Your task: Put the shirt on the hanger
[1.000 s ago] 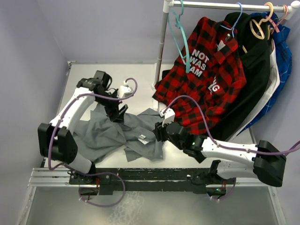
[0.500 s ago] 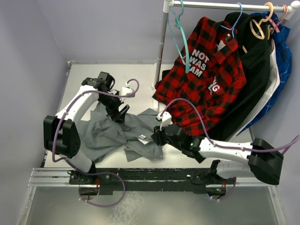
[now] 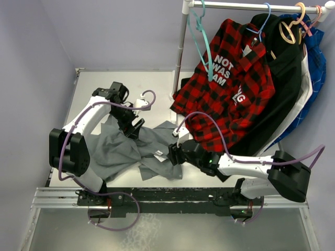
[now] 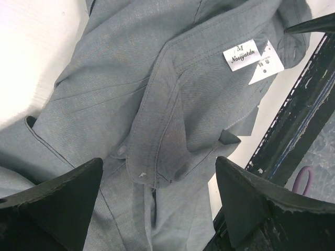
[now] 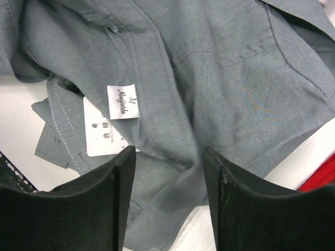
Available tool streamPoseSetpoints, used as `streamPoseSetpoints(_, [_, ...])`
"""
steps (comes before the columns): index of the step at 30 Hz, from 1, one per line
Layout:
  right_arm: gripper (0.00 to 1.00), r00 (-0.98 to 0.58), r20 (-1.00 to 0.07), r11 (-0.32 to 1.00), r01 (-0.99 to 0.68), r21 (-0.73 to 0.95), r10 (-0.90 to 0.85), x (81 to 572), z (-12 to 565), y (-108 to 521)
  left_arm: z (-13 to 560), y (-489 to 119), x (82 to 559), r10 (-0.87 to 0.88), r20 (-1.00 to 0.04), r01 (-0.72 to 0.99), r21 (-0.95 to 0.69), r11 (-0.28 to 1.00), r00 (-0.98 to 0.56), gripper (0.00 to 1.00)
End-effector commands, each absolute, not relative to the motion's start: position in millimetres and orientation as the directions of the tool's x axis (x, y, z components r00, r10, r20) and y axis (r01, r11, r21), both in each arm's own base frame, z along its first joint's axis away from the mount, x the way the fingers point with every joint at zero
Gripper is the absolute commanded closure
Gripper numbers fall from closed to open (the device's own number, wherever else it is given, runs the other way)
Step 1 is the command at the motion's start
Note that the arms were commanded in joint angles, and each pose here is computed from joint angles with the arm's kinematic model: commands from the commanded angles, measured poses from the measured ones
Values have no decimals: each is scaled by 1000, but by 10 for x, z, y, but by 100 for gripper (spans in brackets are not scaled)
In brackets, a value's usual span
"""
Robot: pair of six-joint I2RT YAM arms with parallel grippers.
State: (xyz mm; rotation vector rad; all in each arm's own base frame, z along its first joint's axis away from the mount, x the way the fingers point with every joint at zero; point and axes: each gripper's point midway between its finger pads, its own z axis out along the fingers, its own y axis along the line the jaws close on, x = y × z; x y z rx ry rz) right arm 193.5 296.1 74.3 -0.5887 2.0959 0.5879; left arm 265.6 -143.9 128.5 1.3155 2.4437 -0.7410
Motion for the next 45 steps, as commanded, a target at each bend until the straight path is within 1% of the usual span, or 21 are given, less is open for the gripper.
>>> streamPoseSetpoints(1, [40, -459, -877, 789, -588, 178, -144, 2072, 1034, 3005, 1284, -1461, 2641, 699, -463, 838, -310, 449, -545, 10])
streamPoseSetpoints(5, [39, -474, -867, 801, -573, 172, -153, 2064, 950, 2957, 1254, -1447, 2642, 705, -451, 837, -306, 455, -548, 11])
streamPoseSetpoints(7, [41, -494, -856, 801, -570, 185, -154, 2037, 886, 2957, 1251, -1448, 2641, 706, -450, 837, -306, 454, -547, 11])
streamPoseSetpoints(8, [43, -504, -851, 798, -569, 197, -149, 2021, 866, 2966, 1253, -1448, 2638, 707, -450, 838, -305, 453, -546, 11])
streamPoseSetpoints(13, [60, -524, -843, 784, -573, 240, -125, 1984, 845, 3032, 1248, -1449, 2643, 707, -446, 836, -306, 455, -548, 11])
streamPoseSetpoints(14, [62, -524, -843, 783, -574, 242, -124, 1990, 847, 3047, 1249, -1453, 2638, 707, -446, 836, -307, 455, -549, 11])
streamPoseSetpoints(21, [63, -548, -822, 747, -609, 265, -156, 1966, 800, 3257, 1223, -1451, 2640, 705, -414, 817, -325, 477, -576, 12])
streamPoseSetpoints(25, [66, -556, -815, 737, -618, 273, -164, 1950, 762, 3302, 1240, -1440, 2629, 707, -414, 819, -319, 477, -573, 12])
streamPoseSetpoints(27, [70, -562, -810, 734, -619, 277, -168, 1935, 744, 3301, 1246, -1438, 2625, 707, -413, 818, -319, 479, -575, 12])
streamPoseSetpoints(30, [80, -573, -800, 721, -629, 292, -176, 1879, 752, 3302, 1271, -1450, 2610, 704, -417, 818, -324, 475, -574, 12])
streamPoseSetpoints(34, [89, -535, -829, 743, -620, 254, -163, 1926, 973, 3175, 1304, -1452, 2601, 702, -422, 819, -325, 474, -574, 12])
streamPoseSetpoints(38, [100, -466, -880, 795, -565, 219, -89, 2022, 1422, 2897, 1330, -1456, 2585, 700, -425, 819, -327, 472, -574, 12])
streamPoseSetpoints(41, [100, -414, -910, 814, -535, 227, -18, 2022, 1798, 2675, 1341, -1475, 2571, 693, -427, 814, -341, 471, -580, 12])
streamPoseSetpoints(45, [100, -400, -916, 822, -515, 241, 18, 1969, 1970, 2488, 1339, -1520, 2537, 685, -421, 802, -369, 470, -595, 12])
